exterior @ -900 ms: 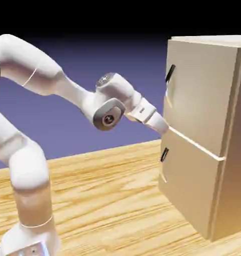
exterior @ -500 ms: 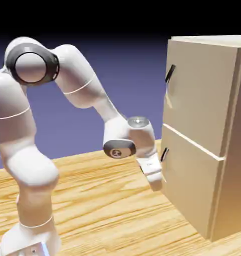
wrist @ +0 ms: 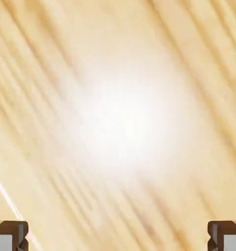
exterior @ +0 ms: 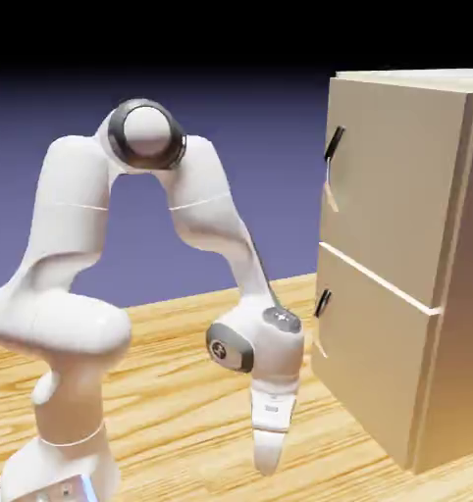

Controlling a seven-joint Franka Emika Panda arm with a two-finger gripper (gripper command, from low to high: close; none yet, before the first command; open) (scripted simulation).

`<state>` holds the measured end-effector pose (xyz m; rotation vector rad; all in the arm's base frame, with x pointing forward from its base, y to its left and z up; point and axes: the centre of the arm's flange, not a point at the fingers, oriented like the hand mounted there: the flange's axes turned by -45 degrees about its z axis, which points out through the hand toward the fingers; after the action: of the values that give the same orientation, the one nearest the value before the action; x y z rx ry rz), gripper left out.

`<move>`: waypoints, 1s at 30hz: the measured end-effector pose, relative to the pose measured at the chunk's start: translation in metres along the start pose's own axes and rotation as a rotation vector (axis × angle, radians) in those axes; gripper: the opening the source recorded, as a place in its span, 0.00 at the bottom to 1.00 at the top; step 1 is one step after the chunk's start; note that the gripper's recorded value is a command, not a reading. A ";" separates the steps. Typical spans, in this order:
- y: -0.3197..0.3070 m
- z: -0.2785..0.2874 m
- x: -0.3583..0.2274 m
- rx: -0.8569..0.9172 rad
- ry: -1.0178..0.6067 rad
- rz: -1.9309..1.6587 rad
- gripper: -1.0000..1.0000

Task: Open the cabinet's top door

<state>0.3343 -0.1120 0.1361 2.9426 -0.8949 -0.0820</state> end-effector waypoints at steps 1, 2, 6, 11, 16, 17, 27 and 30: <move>0.006 0.000 0.002 -0.018 0.015 0.018 0.50; 0.012 -0.002 0.004 -0.035 0.033 0.035 0.50; 0.031 -0.018 0.016 -0.089 0.134 0.091 0.50; 0.039 -0.057 0.033 -0.119 0.323 0.127 0.50; 0.027 -0.115 0.048 -0.098 0.563 0.116 0.50; 0.022 -0.129 0.049 -0.087 0.616 0.107 0.50; -0.068 -0.285 0.019 0.156 1.186 -0.098 0.50; -0.104 -0.333 -0.013 0.276 1.358 -0.201 0.50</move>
<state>0.4039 -0.0028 0.4607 2.3253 -0.3491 1.8247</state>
